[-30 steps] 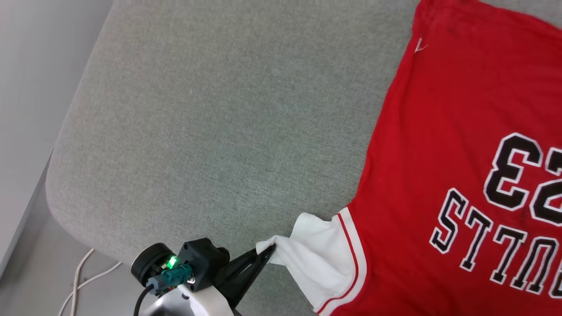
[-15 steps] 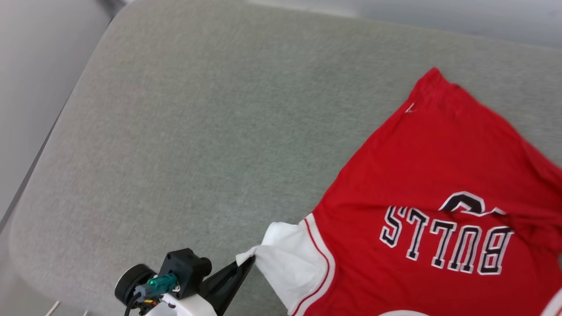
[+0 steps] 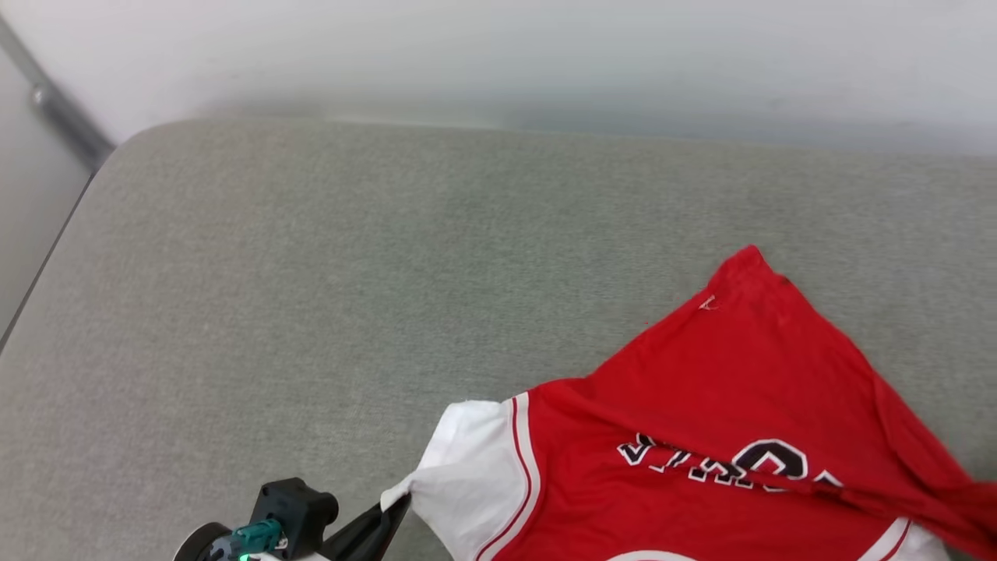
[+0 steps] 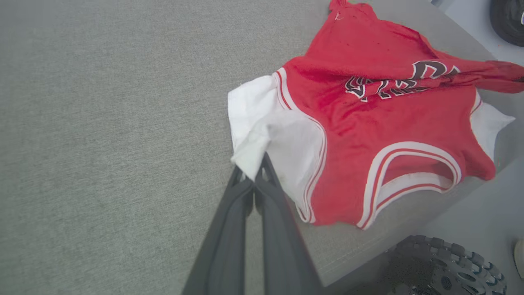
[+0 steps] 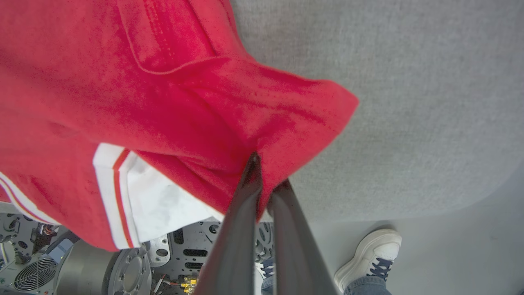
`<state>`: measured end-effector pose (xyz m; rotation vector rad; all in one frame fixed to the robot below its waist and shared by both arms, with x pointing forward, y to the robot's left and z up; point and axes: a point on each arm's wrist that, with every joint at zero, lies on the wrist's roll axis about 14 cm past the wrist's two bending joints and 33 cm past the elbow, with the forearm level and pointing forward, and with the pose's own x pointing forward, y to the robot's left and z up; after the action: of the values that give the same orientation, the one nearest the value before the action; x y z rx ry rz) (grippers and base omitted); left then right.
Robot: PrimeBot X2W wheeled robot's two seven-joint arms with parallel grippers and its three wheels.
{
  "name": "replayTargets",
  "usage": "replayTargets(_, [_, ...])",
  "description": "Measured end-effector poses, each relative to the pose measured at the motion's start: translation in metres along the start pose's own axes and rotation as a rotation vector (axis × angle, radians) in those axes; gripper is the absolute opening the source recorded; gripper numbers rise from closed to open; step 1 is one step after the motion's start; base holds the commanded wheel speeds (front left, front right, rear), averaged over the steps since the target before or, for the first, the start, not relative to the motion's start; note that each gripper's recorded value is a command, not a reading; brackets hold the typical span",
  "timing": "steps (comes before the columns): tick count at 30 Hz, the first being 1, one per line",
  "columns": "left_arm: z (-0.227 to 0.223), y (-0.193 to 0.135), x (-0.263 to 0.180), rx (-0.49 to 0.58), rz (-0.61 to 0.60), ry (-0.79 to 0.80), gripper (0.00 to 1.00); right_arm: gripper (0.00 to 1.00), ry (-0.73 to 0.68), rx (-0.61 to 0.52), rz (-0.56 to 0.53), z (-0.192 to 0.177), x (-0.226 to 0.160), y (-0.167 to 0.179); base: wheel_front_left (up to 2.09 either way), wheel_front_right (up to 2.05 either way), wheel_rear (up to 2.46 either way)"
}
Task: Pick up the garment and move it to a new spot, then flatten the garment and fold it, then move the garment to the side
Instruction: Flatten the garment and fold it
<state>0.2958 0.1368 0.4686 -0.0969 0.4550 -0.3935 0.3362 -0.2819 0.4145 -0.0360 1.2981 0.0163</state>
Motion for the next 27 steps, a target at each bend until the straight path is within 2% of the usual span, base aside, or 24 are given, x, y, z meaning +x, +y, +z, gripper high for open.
replayTargets(7, [0.0, -0.006, 0.003, 0.002, -0.018, -0.015, 0.0, 0.0, -0.009, 0.085, 0.033, -0.046, -0.004, 0.001, 0.0, 0.0, 0.0])
replayTargets(14, [0.0, -0.007, 0.003, 0.006, -0.021, -0.02, 0.0, 0.0, 0.003, 0.115, 0.05, -0.065, 0.002, 0.006, 0.0, 0.0, 0.0])
replayTargets(15, [0.0, -0.007, 0.003, 0.006, -0.021, -0.021, 0.0, 0.13, 0.0, 0.113, 0.051, -0.065, 0.002, 0.007, 0.0, 0.0, 0.0])
replayTargets(16, [0.0, -0.007, 0.003, 0.005, -0.021, -0.02, 0.0, 0.95, -0.01, 0.099, 0.052, -0.062, 0.002, 0.009, 0.0, 0.0, 0.0])
replayTargets(17, [0.001, -0.007, 0.003, 0.004, -0.021, -0.022, 0.0, 1.0, -0.025, 0.083, 0.051, -0.059, 0.002, 0.009, 0.0, 0.0, 0.0])
replayTargets(22, [0.0, -0.006, 0.001, -0.001, -0.01, -0.021, 0.0, 1.0, -0.059, 0.015, 0.057, -0.041, -0.001, 0.014, 0.0, 0.0, 0.0])
replayTargets(27, [0.003, -0.002, 0.001, -0.002, 0.004, -0.026, 0.0, 1.0, -0.21, -0.062, 0.105, 0.017, -0.02, 0.035, 0.0, 0.0, 0.0])
